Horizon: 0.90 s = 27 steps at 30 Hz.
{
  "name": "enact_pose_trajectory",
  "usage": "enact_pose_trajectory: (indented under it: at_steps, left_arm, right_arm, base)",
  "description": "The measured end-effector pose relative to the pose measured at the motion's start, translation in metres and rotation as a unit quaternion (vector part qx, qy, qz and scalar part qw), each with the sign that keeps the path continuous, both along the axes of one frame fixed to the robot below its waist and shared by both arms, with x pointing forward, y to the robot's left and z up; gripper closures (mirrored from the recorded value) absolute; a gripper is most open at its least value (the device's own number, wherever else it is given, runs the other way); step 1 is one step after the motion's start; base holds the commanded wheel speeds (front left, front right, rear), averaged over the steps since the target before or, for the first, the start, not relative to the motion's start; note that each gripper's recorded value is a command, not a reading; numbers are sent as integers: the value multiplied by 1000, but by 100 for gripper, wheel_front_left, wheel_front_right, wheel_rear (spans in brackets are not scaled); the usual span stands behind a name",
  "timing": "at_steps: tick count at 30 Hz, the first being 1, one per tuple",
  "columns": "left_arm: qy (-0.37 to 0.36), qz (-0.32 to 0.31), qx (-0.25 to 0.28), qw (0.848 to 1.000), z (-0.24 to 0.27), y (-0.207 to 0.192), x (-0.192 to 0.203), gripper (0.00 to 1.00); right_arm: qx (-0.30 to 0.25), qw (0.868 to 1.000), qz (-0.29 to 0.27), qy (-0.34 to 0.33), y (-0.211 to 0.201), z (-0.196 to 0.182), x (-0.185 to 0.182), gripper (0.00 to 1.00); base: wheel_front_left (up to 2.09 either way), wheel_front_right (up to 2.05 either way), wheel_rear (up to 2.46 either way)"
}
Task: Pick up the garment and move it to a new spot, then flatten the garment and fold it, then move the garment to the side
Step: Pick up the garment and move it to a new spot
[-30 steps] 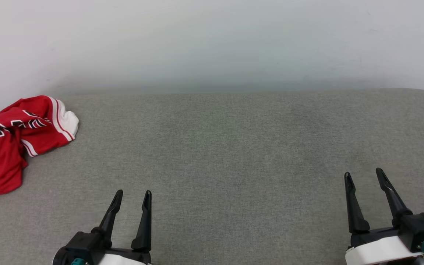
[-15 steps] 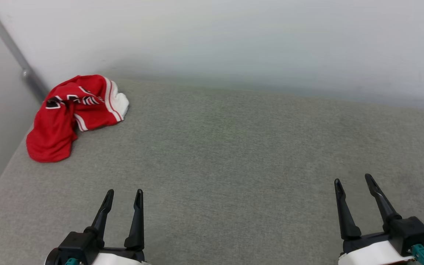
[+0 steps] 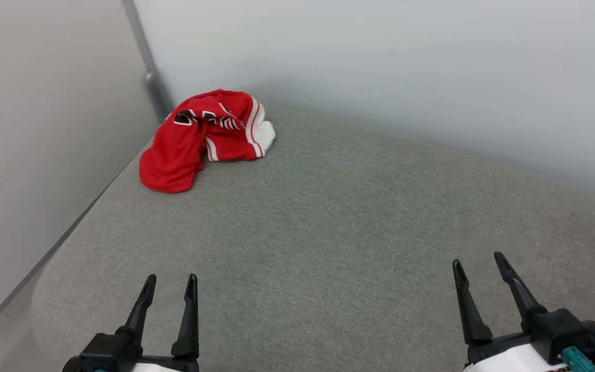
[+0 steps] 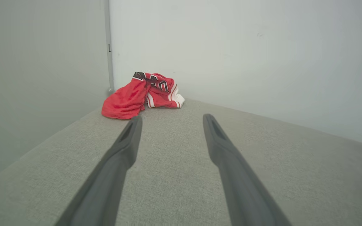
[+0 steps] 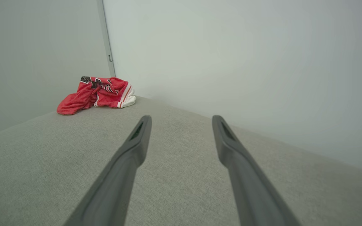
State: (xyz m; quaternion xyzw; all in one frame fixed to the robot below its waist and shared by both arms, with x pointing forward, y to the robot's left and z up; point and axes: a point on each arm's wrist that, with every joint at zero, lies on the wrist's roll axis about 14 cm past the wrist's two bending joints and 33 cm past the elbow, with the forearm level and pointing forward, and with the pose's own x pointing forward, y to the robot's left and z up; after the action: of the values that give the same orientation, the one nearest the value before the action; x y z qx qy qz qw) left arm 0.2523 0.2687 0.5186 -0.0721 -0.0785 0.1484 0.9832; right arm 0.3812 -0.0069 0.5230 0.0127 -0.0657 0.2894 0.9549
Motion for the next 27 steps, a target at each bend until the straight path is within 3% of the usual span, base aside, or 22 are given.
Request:
enact_pose_trajectory:
  at_steps: [11, 27]
  left_arm:
    - [0, 56, 13, 998, 5, 22, -31, 0]
    - [-1, 73, 13, 997, 7, 30, -35, 0]
  right_arm:
    - [5, 998, 62, 10, 43, -4, -1, 0]
    - [26, 998, 54, 8, 42, 3, 9, 0]
  base:
    - [0, 0, 0]
    - [0, 0, 0]
